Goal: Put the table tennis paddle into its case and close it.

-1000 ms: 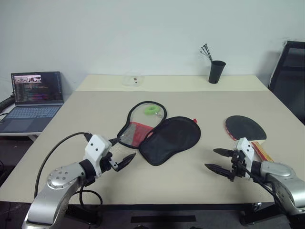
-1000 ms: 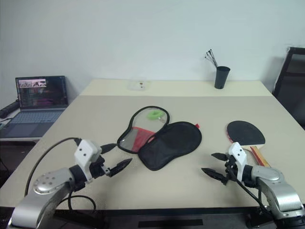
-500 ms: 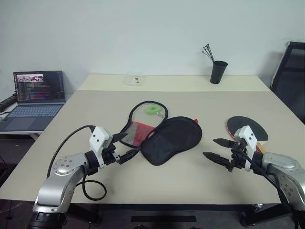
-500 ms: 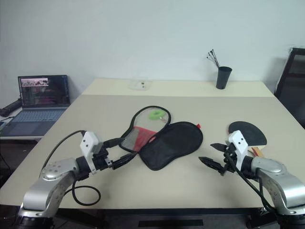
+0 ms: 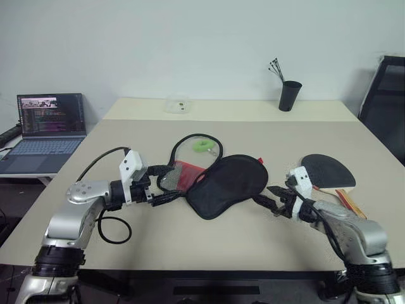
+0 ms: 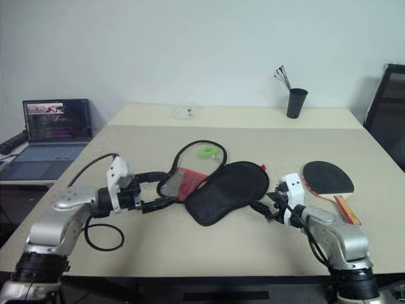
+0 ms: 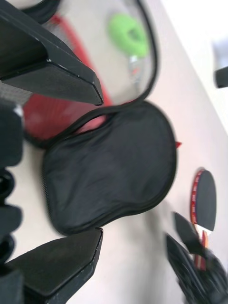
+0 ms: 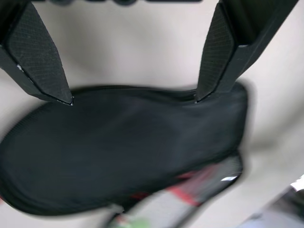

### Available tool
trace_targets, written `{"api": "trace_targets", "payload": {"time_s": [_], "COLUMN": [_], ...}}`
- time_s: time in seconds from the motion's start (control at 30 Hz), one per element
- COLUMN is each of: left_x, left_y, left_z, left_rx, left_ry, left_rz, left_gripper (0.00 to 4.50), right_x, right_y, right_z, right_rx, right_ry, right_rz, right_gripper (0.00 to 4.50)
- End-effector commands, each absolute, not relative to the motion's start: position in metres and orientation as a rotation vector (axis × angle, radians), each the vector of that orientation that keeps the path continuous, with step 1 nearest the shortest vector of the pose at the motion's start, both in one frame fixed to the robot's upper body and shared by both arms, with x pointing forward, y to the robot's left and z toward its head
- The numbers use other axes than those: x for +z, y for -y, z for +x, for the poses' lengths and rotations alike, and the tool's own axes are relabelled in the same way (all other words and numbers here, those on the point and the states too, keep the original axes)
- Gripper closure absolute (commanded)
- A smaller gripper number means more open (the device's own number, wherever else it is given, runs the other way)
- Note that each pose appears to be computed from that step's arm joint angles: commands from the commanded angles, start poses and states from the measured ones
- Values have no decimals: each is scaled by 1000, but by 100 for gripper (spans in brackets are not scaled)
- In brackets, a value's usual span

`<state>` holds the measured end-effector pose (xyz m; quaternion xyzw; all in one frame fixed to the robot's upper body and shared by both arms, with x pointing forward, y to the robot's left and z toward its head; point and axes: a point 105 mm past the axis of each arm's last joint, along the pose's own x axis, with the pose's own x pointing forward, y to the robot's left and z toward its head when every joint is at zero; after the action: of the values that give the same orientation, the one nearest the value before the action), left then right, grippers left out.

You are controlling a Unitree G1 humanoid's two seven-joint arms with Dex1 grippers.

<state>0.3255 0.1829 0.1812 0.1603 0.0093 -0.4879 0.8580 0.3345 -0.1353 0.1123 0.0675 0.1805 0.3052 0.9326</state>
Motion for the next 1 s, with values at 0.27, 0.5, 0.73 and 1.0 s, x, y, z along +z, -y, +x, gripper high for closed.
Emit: {"api": "trace_targets", "payload": {"time_s": [0.27, 0.5, 0.73, 1.0], "left_x": [189, 189, 189, 186], "left_y": [-184, -184, -184, -181], "left_z": [324, 324, 324, 323], "left_rx": [-1032, -1025, -1020, -1016], "left_ry": [3, 5, 8, 14], "left_rz": [390, 399, 401, 402], "left_gripper": [0, 0, 0, 0], "right_x": [112, 119, 125, 131], "right_y": [110, 78, 58, 58], "right_z": [352, 352, 354, 352], "right_rx": [610, 683, 704, 708], "right_ry": [-395, -398, -395, -417], "right_rz": [153, 228, 297, 379], "right_gripper": [5, 5, 5, 240]}}
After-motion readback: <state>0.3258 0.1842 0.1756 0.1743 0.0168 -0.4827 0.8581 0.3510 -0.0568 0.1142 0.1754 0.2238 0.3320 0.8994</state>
